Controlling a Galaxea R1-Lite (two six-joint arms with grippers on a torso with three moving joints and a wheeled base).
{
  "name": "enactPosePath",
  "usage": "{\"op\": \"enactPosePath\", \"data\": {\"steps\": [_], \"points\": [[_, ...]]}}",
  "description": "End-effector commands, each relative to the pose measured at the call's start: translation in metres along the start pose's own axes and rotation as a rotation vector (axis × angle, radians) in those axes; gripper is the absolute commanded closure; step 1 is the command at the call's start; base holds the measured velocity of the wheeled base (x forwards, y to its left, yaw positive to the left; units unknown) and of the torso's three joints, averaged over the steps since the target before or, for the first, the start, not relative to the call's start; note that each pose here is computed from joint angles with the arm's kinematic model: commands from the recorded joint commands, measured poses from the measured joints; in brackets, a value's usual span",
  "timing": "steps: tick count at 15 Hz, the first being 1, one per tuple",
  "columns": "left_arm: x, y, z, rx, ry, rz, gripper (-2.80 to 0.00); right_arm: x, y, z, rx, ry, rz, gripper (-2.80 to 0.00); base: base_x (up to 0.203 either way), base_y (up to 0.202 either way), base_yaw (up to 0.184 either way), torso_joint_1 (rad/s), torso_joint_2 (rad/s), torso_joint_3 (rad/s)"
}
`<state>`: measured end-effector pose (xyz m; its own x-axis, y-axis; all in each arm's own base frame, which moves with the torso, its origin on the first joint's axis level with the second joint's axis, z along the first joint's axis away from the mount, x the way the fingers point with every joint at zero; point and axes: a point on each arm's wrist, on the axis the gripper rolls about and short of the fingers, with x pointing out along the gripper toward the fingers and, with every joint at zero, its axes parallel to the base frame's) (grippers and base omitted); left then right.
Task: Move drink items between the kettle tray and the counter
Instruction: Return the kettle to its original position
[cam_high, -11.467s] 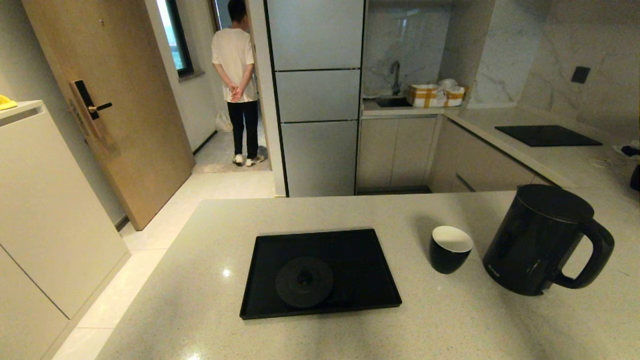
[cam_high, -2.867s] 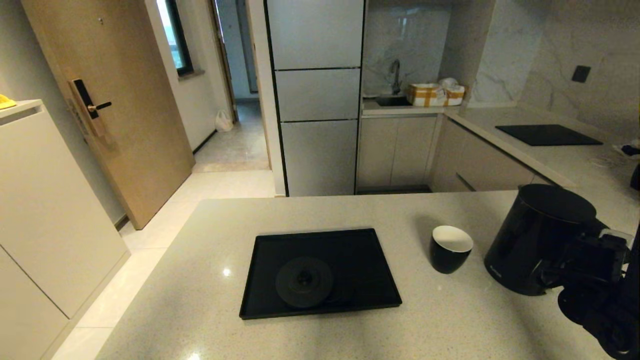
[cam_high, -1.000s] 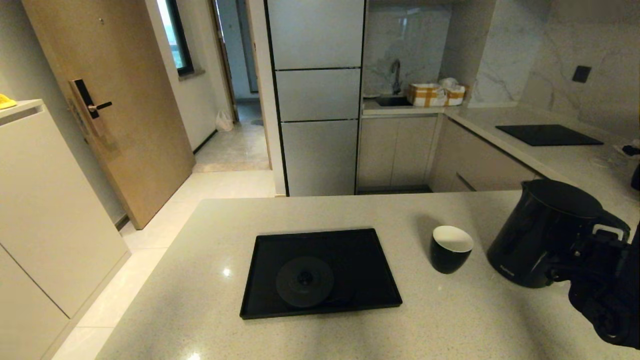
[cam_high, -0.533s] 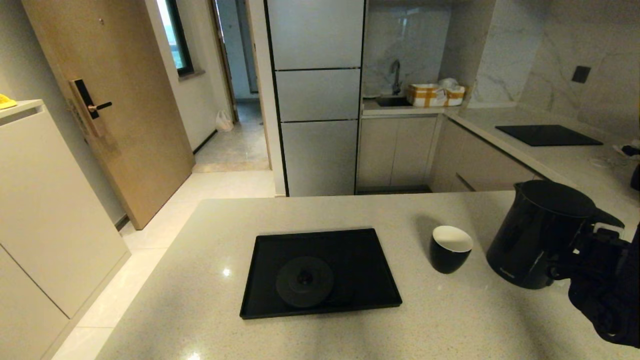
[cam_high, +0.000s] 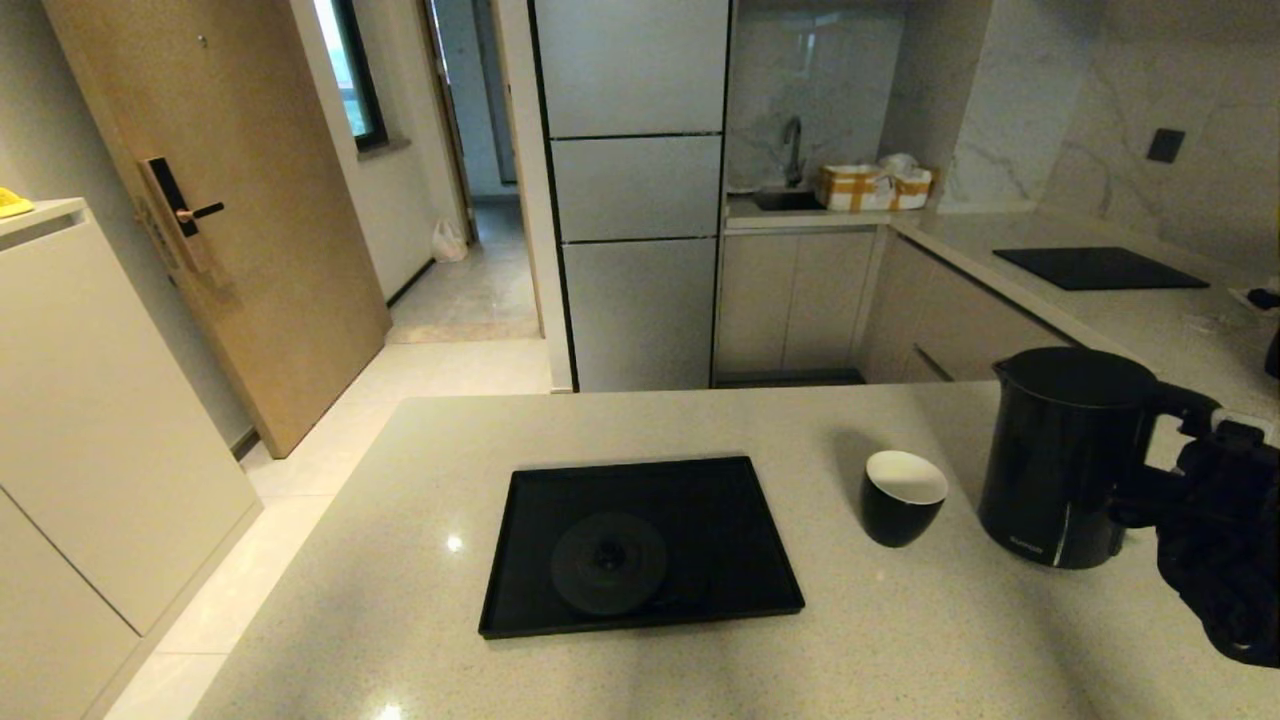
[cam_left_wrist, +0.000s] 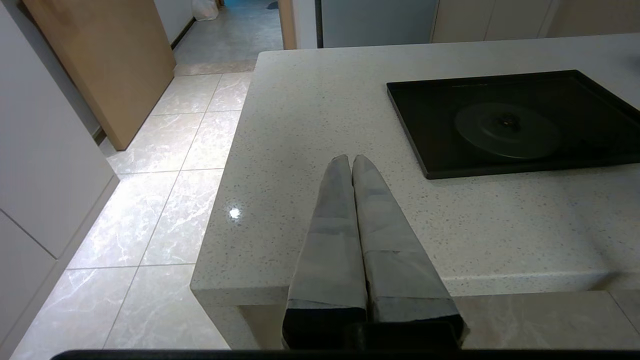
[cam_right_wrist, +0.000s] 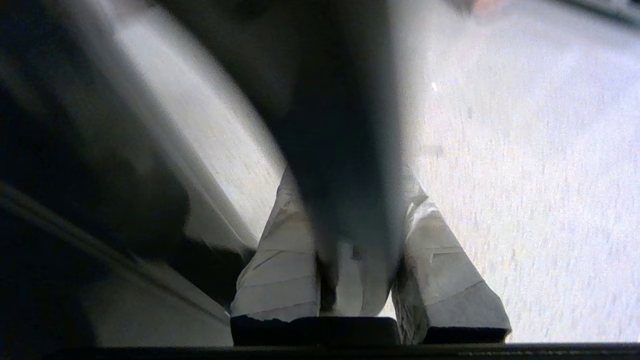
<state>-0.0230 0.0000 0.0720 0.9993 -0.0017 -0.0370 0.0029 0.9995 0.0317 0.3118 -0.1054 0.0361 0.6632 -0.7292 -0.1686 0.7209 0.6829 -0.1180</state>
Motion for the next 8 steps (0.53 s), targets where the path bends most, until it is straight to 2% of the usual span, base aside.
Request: {"op": "enactPosePath", "data": {"steps": [1,8], "points": [[0.0000,0.0000,-0.0001,0.001,0.000,0.000,0.00,-0.0082,-0.0052,0.0260,0.042,-0.081,0.008,0.00,0.000,0.000,0.000,0.000,0.00,0.000],[0.0000,0.0000,-0.0001,0.001,0.000,0.000,0.00,-0.0102,-0.0058,0.0346,0.059,-0.108,0.004,0.00,0.000,0.000,0.000,0.000,0.00,0.000]]}}
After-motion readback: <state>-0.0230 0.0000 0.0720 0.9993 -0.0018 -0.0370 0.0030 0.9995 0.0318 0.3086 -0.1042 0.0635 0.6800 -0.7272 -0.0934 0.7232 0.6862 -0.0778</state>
